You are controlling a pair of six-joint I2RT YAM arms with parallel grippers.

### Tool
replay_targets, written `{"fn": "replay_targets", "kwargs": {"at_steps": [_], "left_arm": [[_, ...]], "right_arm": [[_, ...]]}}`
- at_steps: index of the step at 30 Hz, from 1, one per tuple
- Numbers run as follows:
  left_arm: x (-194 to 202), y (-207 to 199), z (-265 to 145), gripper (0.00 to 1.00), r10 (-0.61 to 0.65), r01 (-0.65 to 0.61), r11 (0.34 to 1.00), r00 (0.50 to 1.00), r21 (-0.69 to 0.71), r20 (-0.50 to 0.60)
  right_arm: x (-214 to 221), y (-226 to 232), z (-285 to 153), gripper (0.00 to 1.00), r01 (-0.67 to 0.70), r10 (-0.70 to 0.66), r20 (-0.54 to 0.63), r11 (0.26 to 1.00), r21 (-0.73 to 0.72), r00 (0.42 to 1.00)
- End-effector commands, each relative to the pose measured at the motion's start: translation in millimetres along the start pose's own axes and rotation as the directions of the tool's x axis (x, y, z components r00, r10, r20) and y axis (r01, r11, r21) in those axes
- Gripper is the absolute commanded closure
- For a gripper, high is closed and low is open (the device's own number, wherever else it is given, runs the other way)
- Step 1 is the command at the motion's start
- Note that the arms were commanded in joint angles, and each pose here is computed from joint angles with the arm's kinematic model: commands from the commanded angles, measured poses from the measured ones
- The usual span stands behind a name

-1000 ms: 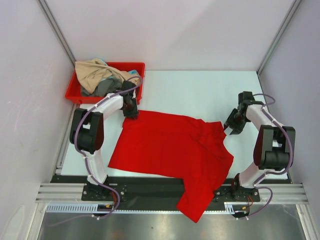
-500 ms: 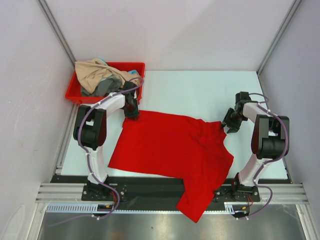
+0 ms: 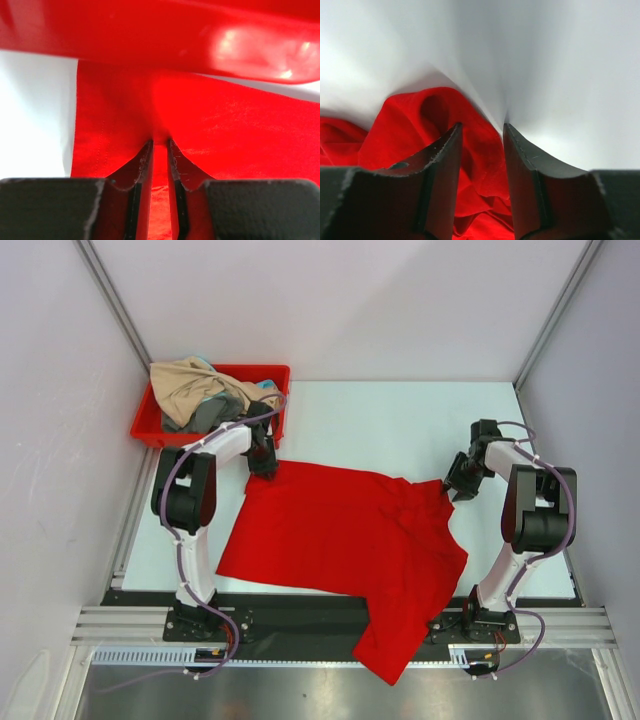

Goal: Fold and stack the t-shirts
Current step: Fold the tshirt

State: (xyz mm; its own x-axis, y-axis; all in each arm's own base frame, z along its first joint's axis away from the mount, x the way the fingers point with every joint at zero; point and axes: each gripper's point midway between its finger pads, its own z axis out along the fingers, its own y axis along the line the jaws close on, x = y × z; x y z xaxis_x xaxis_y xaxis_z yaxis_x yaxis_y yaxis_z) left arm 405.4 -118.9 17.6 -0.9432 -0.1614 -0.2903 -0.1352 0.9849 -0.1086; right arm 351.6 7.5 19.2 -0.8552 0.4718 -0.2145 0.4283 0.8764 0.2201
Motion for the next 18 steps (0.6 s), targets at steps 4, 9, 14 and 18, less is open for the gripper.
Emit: {"fn": "replay_targets", "kwargs": {"at_steps": [4,9,14,18], "left_arm": [[-12.7,0.8,3.5,0.78,-0.026,0.026,1.0,0.999,-0.011,0.028],[-13.3,0.3,4.2,0.79,-0.026,0.026,1.0,0.999,-0.008,0.03],[-14.7,1.5,1.6,0.79,-0.02,0.021,1.0,0.999,-0.015,0.035],[-12.6,2.7,4.1,0.79,-0.017,0.017,1.0,1.0,-0.02,0.027]], "right_arm": [[-23.3,8.2,-8.1,0.48,0.003,0.0,0.087,1.0,-0.03,0.996],[-27.9,6.5,-3.1,0.49,0.005,-0.004,0.08,1.0,-0.018,0.997],[-27.1,-7.1,-9.2,0.57,-0.037,0.037,0.093,0.999,0.001,0.995],[-36.1,-10.7,-15.0,0.6,-0.055,0.054,0.123,0.998,0.006,0.991]]}}
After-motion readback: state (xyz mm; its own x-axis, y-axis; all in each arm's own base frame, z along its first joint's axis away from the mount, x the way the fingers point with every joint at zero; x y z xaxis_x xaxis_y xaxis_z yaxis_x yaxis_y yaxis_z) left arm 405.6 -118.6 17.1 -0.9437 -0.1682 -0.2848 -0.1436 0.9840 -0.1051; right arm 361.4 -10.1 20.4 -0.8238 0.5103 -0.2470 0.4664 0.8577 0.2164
